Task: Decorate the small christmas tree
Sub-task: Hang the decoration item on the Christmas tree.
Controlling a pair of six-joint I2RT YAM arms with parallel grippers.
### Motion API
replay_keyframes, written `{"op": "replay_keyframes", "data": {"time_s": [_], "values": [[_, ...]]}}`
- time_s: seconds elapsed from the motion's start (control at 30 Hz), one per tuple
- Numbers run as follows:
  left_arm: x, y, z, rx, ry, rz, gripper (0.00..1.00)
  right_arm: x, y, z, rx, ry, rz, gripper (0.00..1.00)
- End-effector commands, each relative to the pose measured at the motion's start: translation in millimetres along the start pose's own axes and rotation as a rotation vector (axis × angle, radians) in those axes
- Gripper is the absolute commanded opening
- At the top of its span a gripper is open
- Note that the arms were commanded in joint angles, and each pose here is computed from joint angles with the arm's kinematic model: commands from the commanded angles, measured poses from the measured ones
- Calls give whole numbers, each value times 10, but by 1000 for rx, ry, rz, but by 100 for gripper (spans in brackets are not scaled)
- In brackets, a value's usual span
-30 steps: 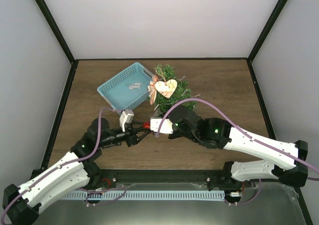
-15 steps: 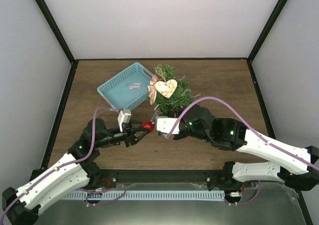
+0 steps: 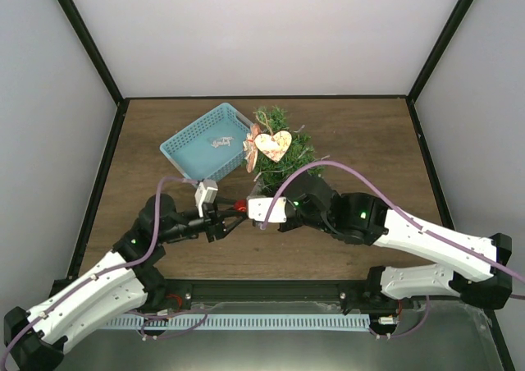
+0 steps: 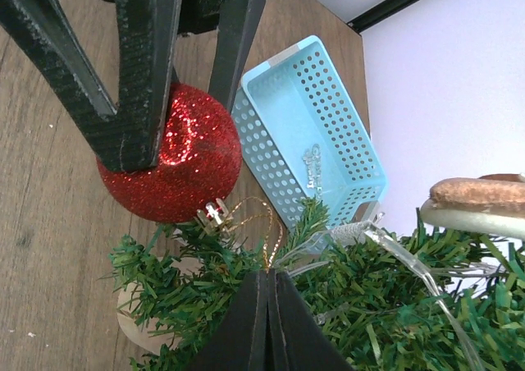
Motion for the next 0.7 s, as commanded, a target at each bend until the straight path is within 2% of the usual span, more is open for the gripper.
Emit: {"op": "replay_keyframes", "data": {"time_s": [0.0, 0.2, 0.5, 0.67], "values": [[-24, -31, 138, 42, -28, 19, 38, -115, -141, 69, -5, -11, -48, 1], [-61, -37, 208, 50, -29, 51, 38, -163, -235, 147, -27, -30, -80, 1], [-190, -253, 556, 107, -129, -10, 38, -509, -436, 509, -21, -243, -90, 1], [-191, -292, 610, 128, -136, -29, 38, -535, -429, 494, -21, -244, -86, 1]]}}
Point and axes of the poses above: each gripper's point midway between its finger pads, its own x axis out along the fingers, its own y axis along the line the jaws close on, z = x × y, the point moved 6 cm from there along -x, back along the fingers, and after that the axes turned 9 degrees about x, right-handed, at the moved point
